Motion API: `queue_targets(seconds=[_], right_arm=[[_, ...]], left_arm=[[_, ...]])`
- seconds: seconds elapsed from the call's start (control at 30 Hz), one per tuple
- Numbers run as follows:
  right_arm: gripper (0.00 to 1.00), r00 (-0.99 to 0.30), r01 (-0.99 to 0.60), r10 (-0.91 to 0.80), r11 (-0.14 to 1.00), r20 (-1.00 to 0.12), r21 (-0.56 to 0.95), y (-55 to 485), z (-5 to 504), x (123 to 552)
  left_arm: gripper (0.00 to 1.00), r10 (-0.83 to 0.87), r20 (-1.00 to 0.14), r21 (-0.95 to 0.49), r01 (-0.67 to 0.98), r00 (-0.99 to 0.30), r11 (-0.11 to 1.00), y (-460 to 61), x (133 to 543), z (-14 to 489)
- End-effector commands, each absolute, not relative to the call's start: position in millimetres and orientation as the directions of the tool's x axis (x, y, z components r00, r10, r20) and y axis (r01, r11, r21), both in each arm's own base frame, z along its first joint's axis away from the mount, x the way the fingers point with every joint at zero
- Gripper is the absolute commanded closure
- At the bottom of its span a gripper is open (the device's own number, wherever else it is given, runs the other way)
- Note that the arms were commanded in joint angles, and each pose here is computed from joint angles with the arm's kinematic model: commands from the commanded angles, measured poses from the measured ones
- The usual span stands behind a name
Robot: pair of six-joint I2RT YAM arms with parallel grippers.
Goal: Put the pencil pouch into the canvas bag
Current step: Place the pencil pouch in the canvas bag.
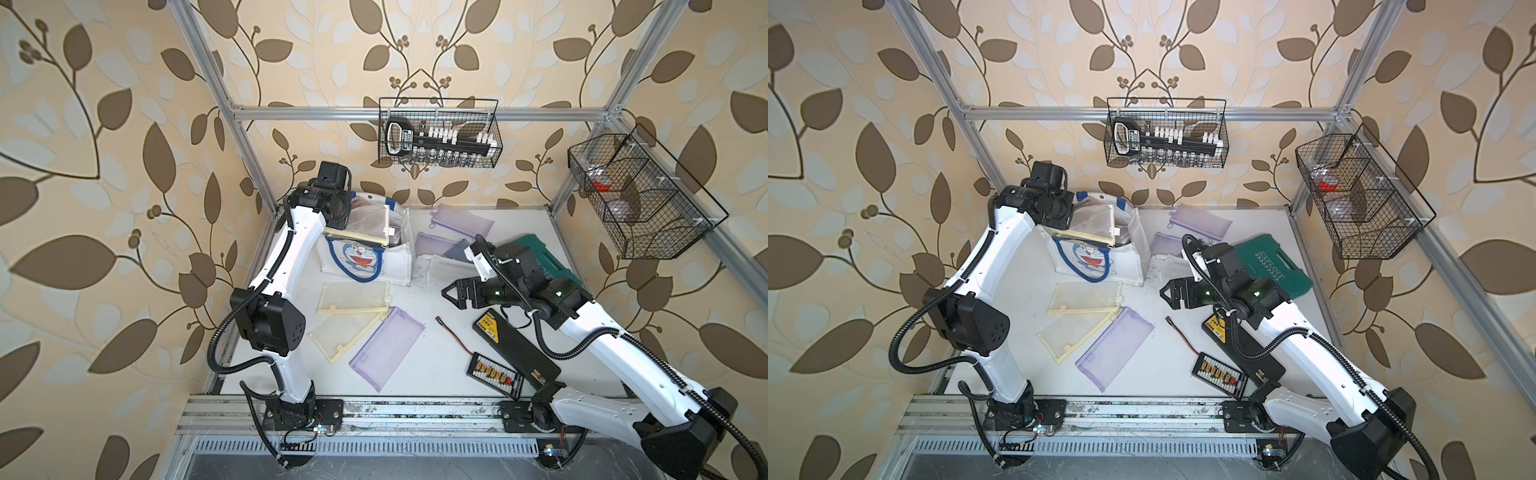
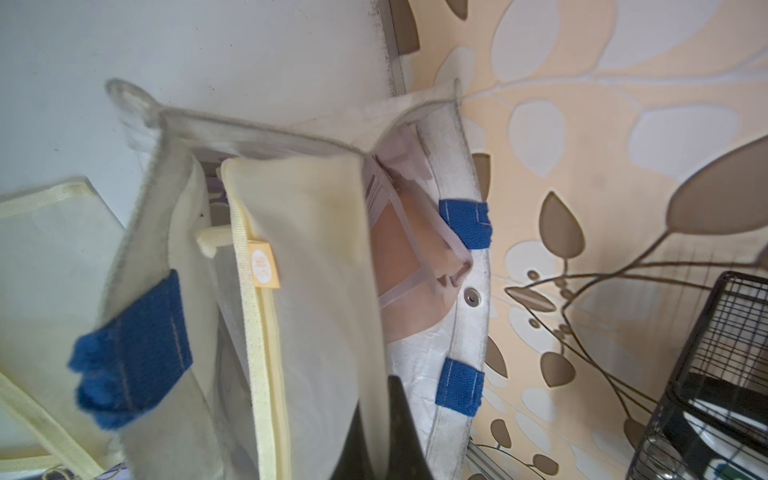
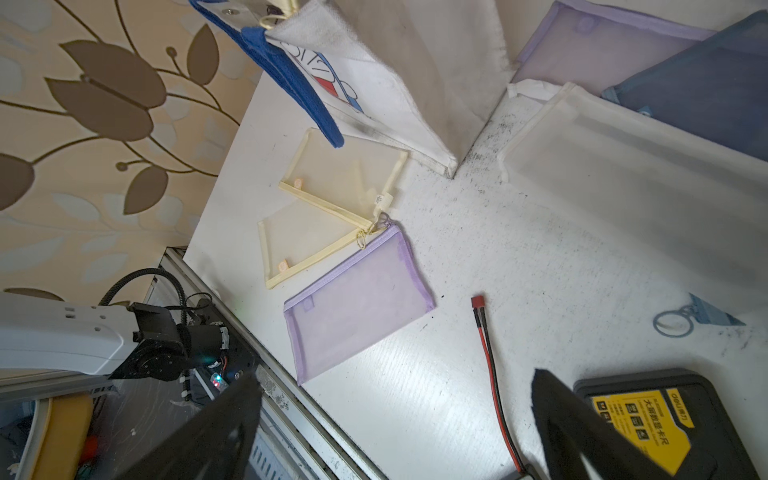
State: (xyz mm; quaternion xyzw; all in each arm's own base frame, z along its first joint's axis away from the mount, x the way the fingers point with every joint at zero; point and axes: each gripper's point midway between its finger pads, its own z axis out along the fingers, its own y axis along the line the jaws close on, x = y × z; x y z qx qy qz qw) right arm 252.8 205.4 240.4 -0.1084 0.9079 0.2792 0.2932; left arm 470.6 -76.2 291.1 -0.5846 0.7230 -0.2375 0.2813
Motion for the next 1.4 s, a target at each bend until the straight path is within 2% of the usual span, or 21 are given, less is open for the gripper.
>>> queue_targets(seconds=[0.0,0.2,0.47,0.7,0.93,1.13,1.37], right_arm=[[0.01,-0.782,-0.382,-0.039,0.819,-0.622,0.428,202.8,252.5,255.3],[0.01,-0.782,-0.377,-0.03,0.818,-0.622,0.435,200.0,251.7,255.7],[0.0,-0.787,-0.362,-0.021,0.825,-0.617,0.434,195.3,246.3,254.8],[0.0,-0.783,-0.36,-0.011,0.823,-0.622,0.439,194.8,249.7,258.3],[0.01,-0.784,-0.36,-0.011,0.822,-0.621,0.44,195.1,249.6,259.1],[0.01,-0.786,-0.364,-0.009,0.816,-0.619,0.45,198.1,249.6,260.8],[0.01,-0.784,-0.368,-0.008,0.812,-0.62,0.454,199.2,252.1,260.5]], left_arm=[[1.0,-0.986,-0.094,-0.723,-0.671,-0.141,0.165,-79.2,477.8,306.3],[1.0,-0.987,-0.034,-0.793,-0.597,-0.156,0.121,-89.2,491.8,332.3],[1.0,-0.988,-0.007,-0.819,-0.566,-0.155,0.094,-91.7,490.8,334.9],[1.0,-0.991,0.053,-0.749,-0.661,-0.12,0.04,-92.1,479.7,281.3],[1.0,-0.996,0.047,-0.696,-0.717,-0.08,0.024,-80.4,465.3,249.8],[1.0,-0.994,-0.007,-0.718,-0.691,-0.11,0.082,-74.7,470.9,263.3],[1.0,-0.996,0.043,-0.781,-0.625,-0.072,0.011,-55.8,481.0,286.9]])
